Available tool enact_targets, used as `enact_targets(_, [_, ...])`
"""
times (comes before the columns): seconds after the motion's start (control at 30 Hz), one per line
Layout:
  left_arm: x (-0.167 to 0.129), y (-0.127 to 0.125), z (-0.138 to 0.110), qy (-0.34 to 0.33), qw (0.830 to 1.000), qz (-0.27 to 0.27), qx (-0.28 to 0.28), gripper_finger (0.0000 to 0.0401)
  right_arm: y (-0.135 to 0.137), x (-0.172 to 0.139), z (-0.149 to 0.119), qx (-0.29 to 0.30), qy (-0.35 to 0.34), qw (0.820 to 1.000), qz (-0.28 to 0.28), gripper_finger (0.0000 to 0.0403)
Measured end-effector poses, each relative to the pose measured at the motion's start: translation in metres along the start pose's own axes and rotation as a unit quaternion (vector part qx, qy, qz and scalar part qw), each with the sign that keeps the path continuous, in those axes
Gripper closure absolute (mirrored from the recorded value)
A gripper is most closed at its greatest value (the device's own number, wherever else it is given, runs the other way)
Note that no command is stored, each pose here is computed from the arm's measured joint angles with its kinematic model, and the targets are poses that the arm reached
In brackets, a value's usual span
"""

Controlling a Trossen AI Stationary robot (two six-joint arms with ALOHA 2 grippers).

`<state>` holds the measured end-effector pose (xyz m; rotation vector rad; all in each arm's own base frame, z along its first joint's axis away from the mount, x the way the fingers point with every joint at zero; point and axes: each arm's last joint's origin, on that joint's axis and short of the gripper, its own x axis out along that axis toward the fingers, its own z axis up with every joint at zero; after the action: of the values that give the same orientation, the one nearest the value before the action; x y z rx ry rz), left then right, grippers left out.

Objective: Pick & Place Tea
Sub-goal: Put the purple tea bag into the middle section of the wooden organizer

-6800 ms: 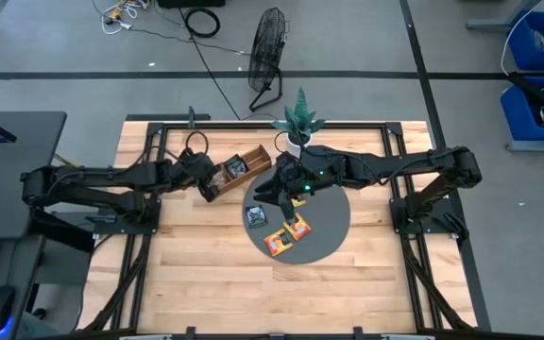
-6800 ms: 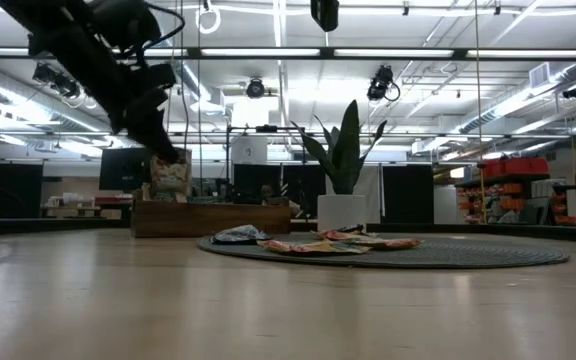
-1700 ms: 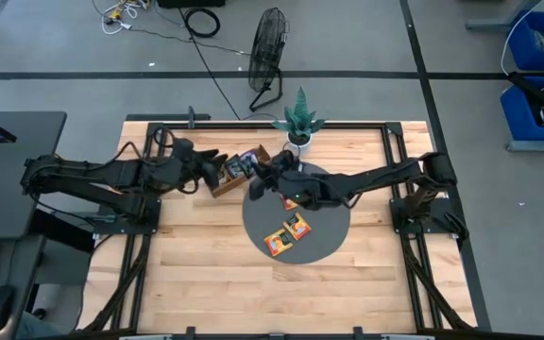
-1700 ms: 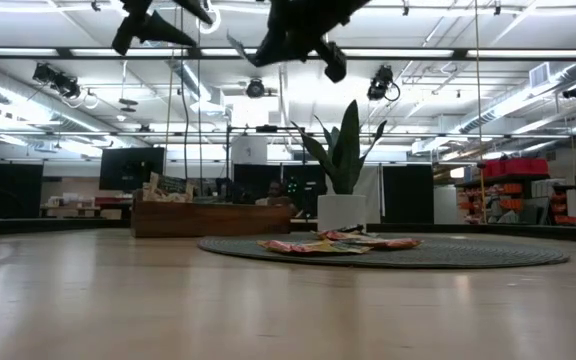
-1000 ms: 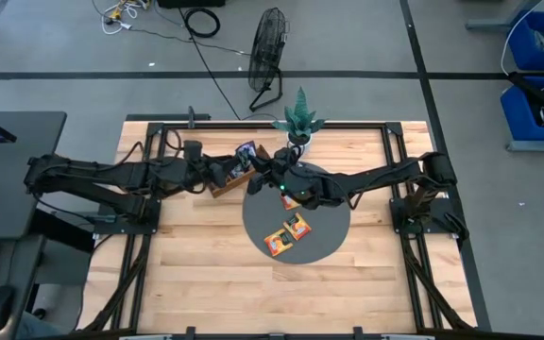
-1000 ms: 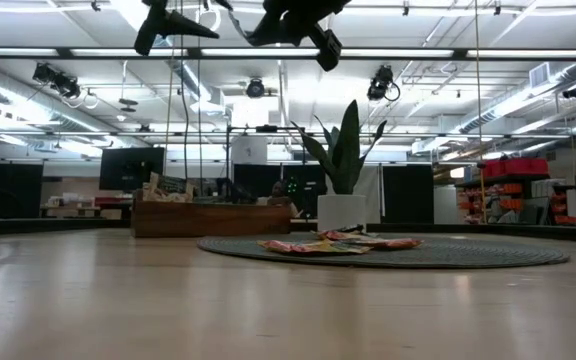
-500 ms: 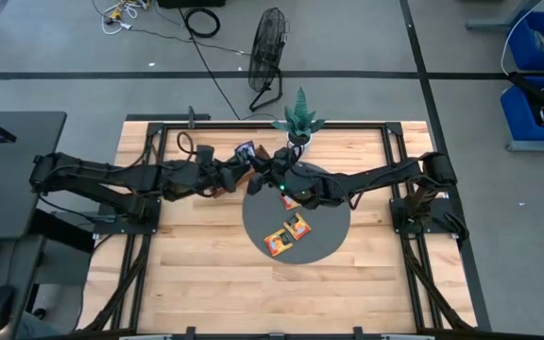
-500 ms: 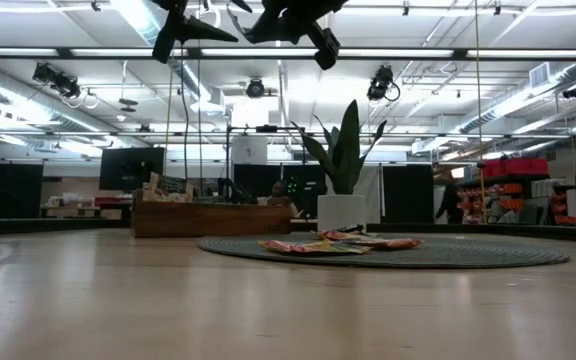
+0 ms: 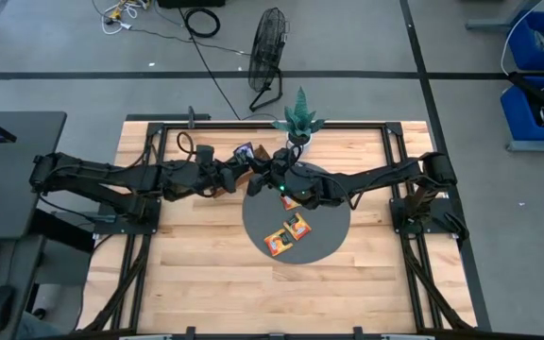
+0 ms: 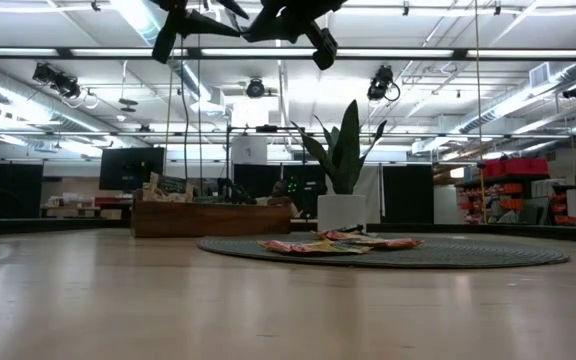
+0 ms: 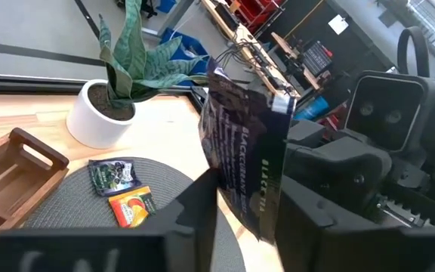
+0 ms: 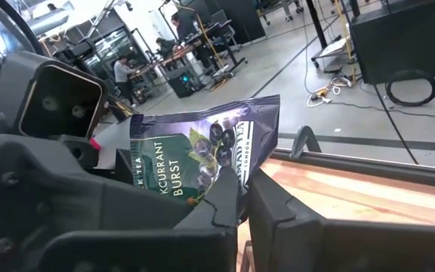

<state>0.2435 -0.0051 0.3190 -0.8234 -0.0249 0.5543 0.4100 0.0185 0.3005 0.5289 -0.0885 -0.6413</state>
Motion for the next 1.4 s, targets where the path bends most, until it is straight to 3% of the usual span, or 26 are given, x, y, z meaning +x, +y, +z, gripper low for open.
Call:
enact_targets(0.23, [0.0, 0.001, 0.0, -0.001, 1.0, 0.004, 0.014, 0.0385, 0.0, 0.0, 0.0, -0.001, -0.002, 1.0, 0.001, 0.0397])
enact_targets(0.47, [0.0, 0.001, 0.0, 0.0, 1.0, 0.004, 0.026, 0.0397, 0.001, 0.0, 0.001, -0.008, 0.003, 1.0, 0.009, 0.0389])
enact_targets(0.67, [-0.004, -0.001, 0.003, 0.008, 0.999, -0.012, 0.046, 0.0397, 0.003, -0.005, 0.009, -0.007, 0.011, 0.999, 0.029, 0.0318])
enact_targets(0.8, [-0.011, -0.001, 0.006, 0.035, 0.995, -0.04, 0.088, 0.0398, 0.005, -0.013, 0.022, -0.025, 0.028, 0.998, 0.06, 0.0258])
enact_targets(0.97, [-0.024, -0.001, 0.009, 0.106, 0.976, -0.105, 0.158, 0.0398, 0.003, -0.023, 0.035, -0.068, 0.091, 0.986, 0.123, 0.0202])
enact_targets(1.13, [-0.035, 0.007, 0.0, 0.229, 0.932, -0.169, 0.224, 0.0398, 0.001, -0.032, 0.047, -0.082, 0.161, 0.96, 0.213, 0.0177])
enact_targets(1.3, [-0.04, 0.014, -0.006, 0.298, 0.909, -0.171, 0.237, 0.0399, 0.0, -0.035, 0.042, -0.067, 0.239, 0.925, 0.287, 0.0174])
enact_targets(1.4, [-0.04, 0.014, -0.006, 0.303, 0.905, -0.179, 0.238, 0.0399, -0.002, -0.033, 0.033, -0.056, 0.281, 0.912, 0.292, 0.0174])
